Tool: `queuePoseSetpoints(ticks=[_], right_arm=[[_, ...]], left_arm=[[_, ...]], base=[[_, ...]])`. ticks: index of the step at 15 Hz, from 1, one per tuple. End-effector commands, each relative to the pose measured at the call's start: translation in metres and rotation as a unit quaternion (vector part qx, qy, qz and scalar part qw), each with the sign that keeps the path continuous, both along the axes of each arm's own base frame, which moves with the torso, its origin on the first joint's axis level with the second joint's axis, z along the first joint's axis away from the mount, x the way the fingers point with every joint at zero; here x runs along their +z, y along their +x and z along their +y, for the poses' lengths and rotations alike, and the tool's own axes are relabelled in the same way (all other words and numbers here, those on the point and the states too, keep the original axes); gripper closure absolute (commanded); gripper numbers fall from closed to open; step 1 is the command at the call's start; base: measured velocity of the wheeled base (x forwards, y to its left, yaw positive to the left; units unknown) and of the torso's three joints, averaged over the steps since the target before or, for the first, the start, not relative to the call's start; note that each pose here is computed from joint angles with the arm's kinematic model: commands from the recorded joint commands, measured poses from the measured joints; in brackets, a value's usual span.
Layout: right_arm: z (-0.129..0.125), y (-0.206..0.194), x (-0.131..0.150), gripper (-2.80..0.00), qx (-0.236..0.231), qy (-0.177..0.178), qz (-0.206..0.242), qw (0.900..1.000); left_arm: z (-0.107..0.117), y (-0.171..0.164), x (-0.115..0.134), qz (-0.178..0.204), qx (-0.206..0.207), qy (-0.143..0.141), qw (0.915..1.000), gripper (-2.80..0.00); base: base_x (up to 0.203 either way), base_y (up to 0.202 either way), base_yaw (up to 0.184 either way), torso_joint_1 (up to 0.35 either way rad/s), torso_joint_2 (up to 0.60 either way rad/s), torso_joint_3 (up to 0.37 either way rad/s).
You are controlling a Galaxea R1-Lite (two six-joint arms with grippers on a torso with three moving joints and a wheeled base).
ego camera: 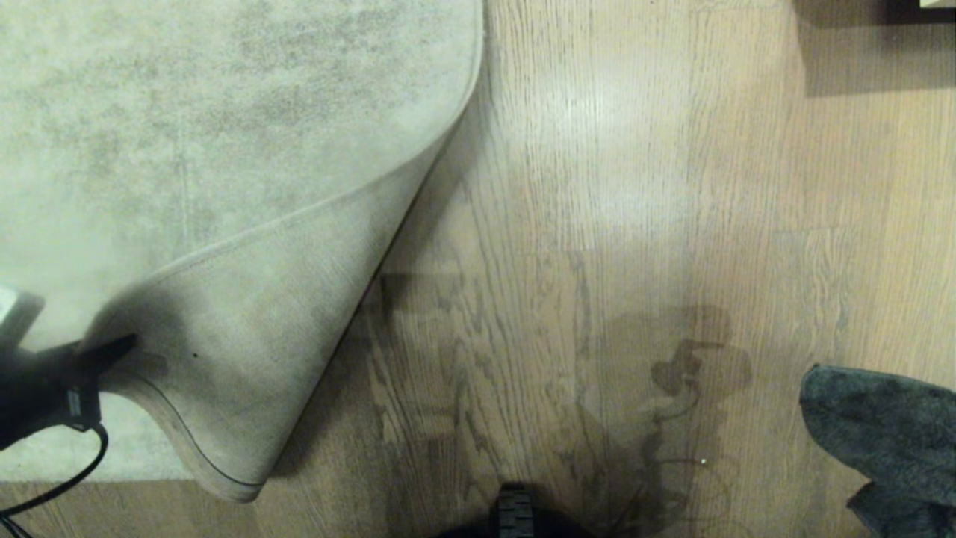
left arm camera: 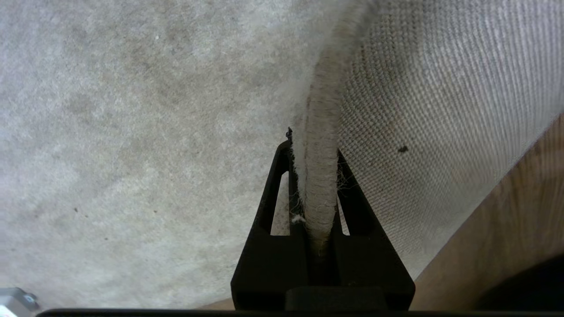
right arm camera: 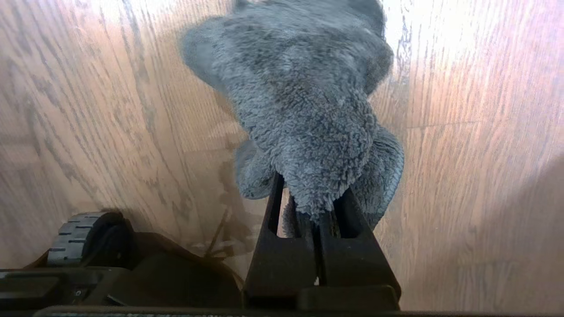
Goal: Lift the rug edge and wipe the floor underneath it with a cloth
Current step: Lift up the carpet
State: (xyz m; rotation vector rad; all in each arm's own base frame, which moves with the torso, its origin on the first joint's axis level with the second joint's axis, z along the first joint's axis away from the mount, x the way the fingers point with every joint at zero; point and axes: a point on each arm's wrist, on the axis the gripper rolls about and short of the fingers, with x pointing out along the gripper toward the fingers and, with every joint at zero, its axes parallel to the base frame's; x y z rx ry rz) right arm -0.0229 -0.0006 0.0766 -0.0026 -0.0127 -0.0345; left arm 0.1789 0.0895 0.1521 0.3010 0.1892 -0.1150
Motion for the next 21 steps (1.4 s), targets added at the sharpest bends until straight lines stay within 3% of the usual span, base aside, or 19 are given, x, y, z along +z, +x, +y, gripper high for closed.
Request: queuePoseSetpoints(ticks=[1,4,7,10,14,21], right_arm=[[0.0,0.0,0.0,0.0,0.0,0.0,0.0,1.0],[0.0,0.0,0.0,0.0,0.0,0.0,0.0,1.0],[0.0,0.0,0.0,0.0,0.0,0.0,0.0,1.0],[0.0,0.0,0.0,0.0,0.0,0.0,0.0,1.0],[0.0,0.0,0.0,0.0,0.0,0.0,0.0,1.0],[0.0,0.0,0.0,0.0,0.0,0.0,0.0,1.0]], left_arm=[[0.001,0.003,-0.003,0.002,-0.022,0.008,0.9997,0.0],[0.006,0.004,-0.007,0.009,-0.018,0.012,0.9997,0.0],[0.025,-0.01,-0.005,0.005,0.039,0.016,0.9991,0.0],[0.025,-0.012,-0.006,0.002,0.018,0.009,0.9998,0.0],[0.013,-0.029,-0.023,0.027,0.026,-0.012,0.9992,0.0],[0.011,-0.031,-0.019,0.02,0.032,-0.005,0.9993,0.0]], base=[[0.0,0.0,0.0,0.0,0.0,0.0],[0.0,0.0,0.0,0.0,0.0,0.0],[0.0,0.0,0.0,0.0,0.0,0.0],[0.0,0.0,0.0,0.0,0.0,0.0],[0.0,0.0,0.0,0.0,0.0,0.0],[0.0,0.0,0.0,0.0,0.0,0.0]])
